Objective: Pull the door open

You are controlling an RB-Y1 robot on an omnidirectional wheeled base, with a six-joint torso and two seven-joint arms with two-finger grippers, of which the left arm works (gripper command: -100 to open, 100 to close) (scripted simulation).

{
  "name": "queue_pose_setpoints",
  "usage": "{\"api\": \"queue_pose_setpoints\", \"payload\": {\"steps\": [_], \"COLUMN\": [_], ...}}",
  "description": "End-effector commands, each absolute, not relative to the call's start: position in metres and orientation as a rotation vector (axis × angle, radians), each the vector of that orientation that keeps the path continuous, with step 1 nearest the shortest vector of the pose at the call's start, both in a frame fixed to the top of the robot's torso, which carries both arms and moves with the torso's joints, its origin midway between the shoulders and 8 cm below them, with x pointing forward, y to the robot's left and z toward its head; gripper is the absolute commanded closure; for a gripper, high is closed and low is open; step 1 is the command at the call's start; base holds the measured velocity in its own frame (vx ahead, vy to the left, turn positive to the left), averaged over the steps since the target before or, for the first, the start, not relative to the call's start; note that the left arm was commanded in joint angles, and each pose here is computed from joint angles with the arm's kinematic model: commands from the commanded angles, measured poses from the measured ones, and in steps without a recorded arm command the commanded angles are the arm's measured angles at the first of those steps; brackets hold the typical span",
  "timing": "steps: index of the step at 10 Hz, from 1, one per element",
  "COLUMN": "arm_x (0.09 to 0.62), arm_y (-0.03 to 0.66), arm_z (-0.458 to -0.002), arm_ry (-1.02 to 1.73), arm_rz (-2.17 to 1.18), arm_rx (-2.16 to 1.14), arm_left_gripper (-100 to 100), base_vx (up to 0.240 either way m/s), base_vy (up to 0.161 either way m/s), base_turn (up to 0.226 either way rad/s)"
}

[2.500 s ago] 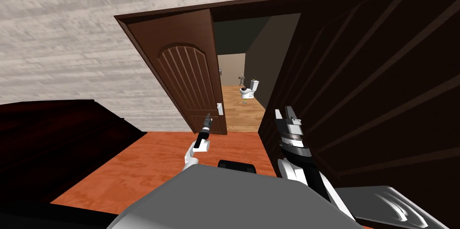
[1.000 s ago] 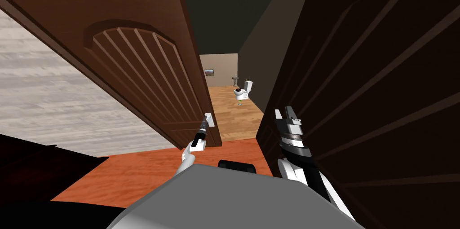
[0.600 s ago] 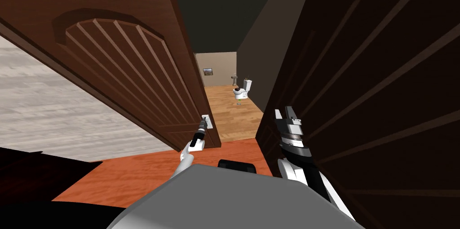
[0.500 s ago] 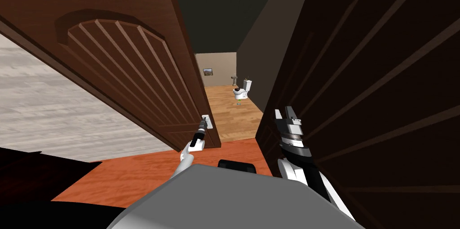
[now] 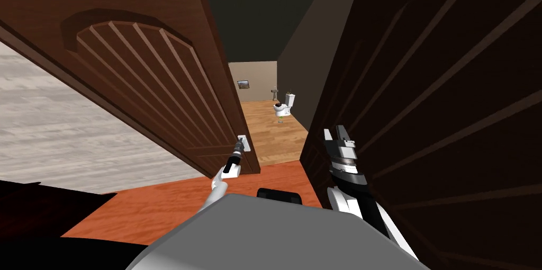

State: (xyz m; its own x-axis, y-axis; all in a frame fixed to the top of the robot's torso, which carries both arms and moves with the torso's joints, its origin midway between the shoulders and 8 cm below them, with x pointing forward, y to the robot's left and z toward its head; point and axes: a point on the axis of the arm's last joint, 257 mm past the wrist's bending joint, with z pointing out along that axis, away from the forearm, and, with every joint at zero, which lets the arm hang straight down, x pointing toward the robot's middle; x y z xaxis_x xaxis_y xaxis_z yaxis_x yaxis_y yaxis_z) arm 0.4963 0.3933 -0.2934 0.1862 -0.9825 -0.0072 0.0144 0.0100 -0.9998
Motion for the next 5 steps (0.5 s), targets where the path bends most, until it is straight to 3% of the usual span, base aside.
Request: {"api": "queue_pose_setpoints", "payload": {"steps": [1,5], "arm_x": [0.4932,0.4902], "arm_y": [0.3908,0.3897], "arm_z": [-0.2979,-0.2963], "arm_ry": [1.079,1.109], "arm_rz": [-1.079,-1.111], "arm_rx": [-1.279,-1.262], "arm_left_gripper": [100,100], "base_vx": [-0.171,-0.208], "base_vy": [0.1,0.08], "base_turn": [-0.138,-0.176]}}
